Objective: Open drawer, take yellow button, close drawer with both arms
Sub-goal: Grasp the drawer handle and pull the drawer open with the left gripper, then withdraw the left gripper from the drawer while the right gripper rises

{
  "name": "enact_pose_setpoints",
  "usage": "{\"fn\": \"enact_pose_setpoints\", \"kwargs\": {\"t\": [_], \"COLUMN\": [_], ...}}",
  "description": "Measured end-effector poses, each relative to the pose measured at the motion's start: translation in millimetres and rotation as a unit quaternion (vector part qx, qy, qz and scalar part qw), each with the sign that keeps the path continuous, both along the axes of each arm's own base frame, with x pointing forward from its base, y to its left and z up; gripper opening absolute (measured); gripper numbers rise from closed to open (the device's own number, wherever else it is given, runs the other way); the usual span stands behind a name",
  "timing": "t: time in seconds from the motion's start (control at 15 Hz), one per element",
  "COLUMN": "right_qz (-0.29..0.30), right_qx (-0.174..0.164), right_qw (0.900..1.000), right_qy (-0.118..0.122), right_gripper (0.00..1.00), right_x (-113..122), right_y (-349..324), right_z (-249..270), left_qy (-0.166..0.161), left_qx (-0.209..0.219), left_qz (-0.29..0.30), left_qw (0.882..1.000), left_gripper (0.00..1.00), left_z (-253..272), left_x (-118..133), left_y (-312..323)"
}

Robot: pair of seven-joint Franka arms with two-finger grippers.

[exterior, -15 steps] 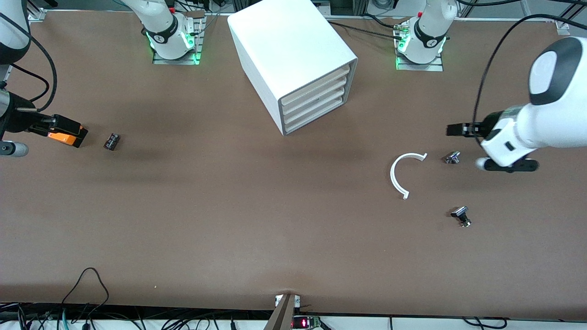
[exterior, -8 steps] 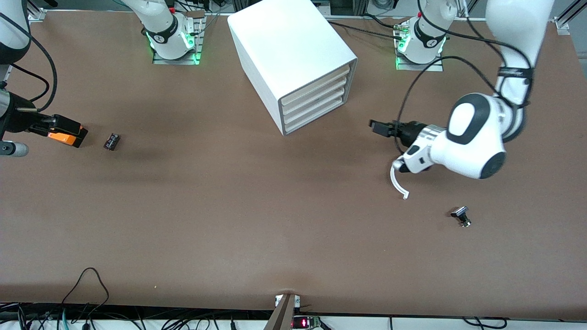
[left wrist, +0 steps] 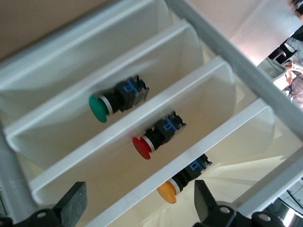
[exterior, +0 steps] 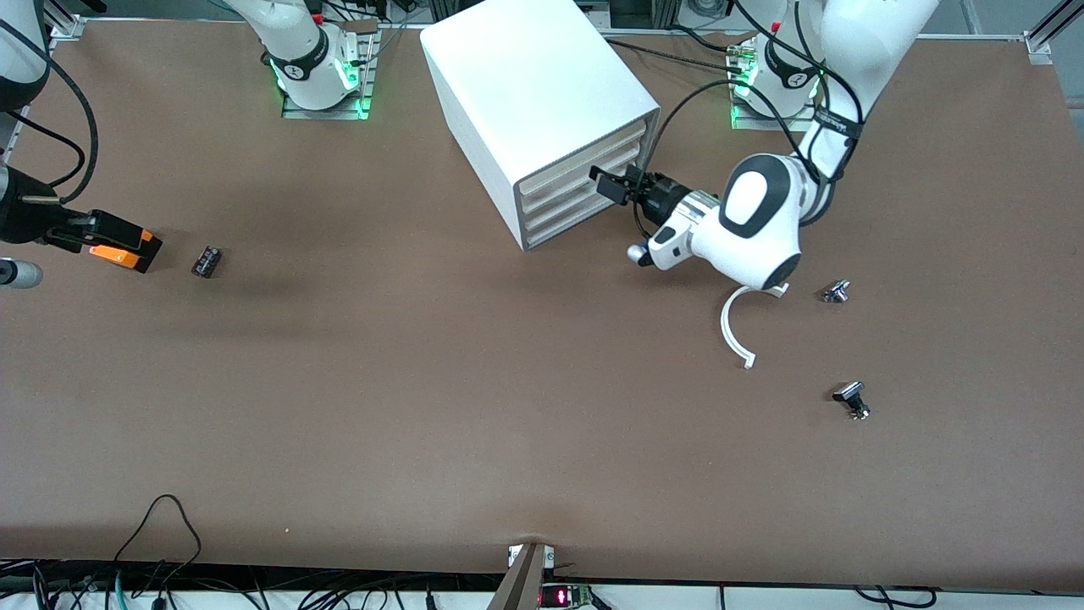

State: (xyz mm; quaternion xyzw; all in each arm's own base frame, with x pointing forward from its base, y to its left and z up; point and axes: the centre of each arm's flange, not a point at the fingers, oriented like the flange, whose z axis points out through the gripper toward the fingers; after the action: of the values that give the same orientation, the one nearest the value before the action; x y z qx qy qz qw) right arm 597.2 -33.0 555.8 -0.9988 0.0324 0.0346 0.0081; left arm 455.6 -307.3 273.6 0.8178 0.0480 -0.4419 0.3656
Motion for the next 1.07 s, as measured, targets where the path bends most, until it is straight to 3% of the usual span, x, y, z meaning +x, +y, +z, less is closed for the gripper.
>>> {"fn": "enact_pose_setpoints", "kwargs": {"t": [0.2,0.33,0.47,0.53,0.6,0.87,1.0,1.07], "right_qz": [0.003,0.004,0.005,0.005,0.005,0.006,0.010,0.016], "right_qx": [-0.009,-0.014,-0.015,-0.015,-0.015,-0.015,-0.015,-0.014], "right_qw": [1.000,1.000,1.000,1.000,1.000,1.000,1.000,1.000], "right_qy": [0.000,-0.003,-0.005,-0.006,-0.006,-0.009,-0.011,-0.009], "right_gripper": [1.00,1.00,1.00,1.00,1.00,1.00,1.00,1.00], "right_x": [0,1,1,1,1,2,3,4], "right_y": [-2,-3,-3,-2,-2,-1,2,7], "right_z": [1,1,2,2,2,4,3,1], "left_qy": [0.010,0.007,0.005,0.000,-0.010,-0.112,-0.138,-0.149], "left_qx": [0.004,0.011,0.009,0.008,0.010,0.046,0.054,0.060], "left_qz": [-0.017,-0.018,-0.009,-0.004,0.005,0.054,0.067,0.071], "left_qw": [1.000,1.000,1.000,1.000,1.000,0.991,0.987,0.984], "left_gripper": [0.98,0.82,0.59,0.53,0.51,0.48,0.45,0.51], "left_z": [-5,-11,-10,-7,-6,17,24,24], "left_x": [-23,-34,-33,-29,-23,61,82,86], "left_y": [-13,-19,-18,-15,-9,83,100,102]}}
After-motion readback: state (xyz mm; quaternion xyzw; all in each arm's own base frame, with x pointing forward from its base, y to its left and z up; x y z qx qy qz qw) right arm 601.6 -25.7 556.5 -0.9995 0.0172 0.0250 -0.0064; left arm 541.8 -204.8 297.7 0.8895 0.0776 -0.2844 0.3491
